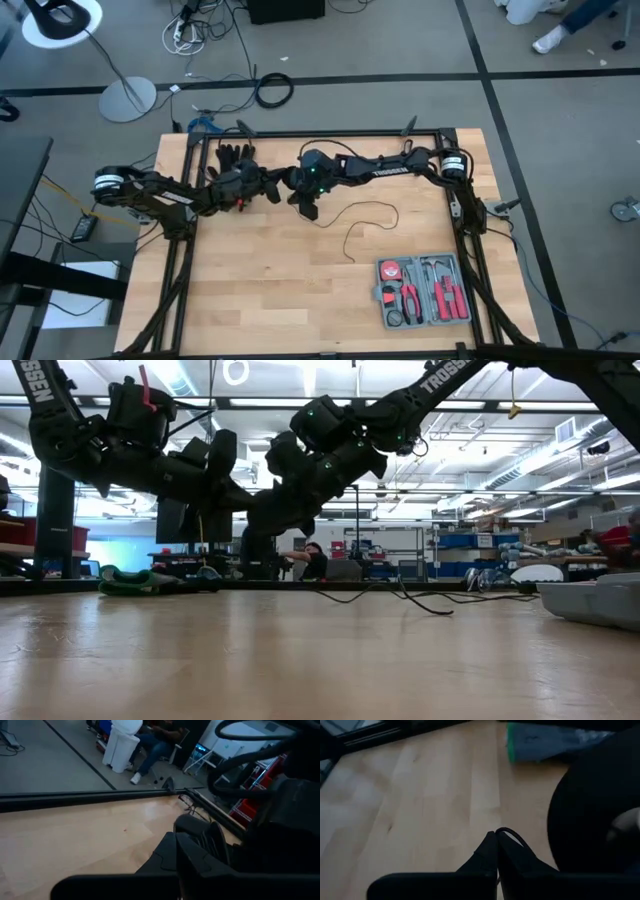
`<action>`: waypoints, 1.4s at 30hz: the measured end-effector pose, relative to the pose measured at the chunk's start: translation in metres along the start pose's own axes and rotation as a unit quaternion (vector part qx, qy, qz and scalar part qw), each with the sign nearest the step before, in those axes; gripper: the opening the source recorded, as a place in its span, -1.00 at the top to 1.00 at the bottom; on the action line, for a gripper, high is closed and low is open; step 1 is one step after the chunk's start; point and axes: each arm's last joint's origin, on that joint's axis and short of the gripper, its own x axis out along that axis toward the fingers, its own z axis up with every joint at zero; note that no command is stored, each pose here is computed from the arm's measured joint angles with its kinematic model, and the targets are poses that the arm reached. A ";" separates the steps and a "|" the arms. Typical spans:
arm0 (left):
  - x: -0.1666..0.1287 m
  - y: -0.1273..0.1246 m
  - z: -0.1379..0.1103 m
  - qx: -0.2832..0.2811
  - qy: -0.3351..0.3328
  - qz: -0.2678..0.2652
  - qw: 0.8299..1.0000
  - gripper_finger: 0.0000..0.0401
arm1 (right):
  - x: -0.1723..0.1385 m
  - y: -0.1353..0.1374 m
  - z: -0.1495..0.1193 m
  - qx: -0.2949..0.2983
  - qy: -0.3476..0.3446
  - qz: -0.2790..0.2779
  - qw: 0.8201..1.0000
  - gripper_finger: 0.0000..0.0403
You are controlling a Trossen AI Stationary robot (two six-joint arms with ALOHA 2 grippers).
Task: Coil cords
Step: Coil the black wire
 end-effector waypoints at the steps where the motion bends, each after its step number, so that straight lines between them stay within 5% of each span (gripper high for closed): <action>1: 0.000 0.000 0.000 -0.001 -0.002 0.000 1.000 1.00 | 0.000 0.001 0.000 -0.001 -0.002 -0.004 1.000 1.00; 15: 0.000 0.002 -0.003 0.006 0.025 -0.002 1.000 1.00 | -0.006 -0.010 0.019 0.027 -0.093 -0.003 0.995 1.00; 32: 0.000 0.006 -0.009 0.018 0.057 0.008 0.998 1.00 | -0.018 -0.034 0.020 0.076 -0.094 0.023 0.992 1.00; 42: -0.001 0.008 -0.012 0.036 0.076 0.018 0.996 1.00 | -0.032 -0.056 0.018 0.096 -0.085 0.094 0.987 0.99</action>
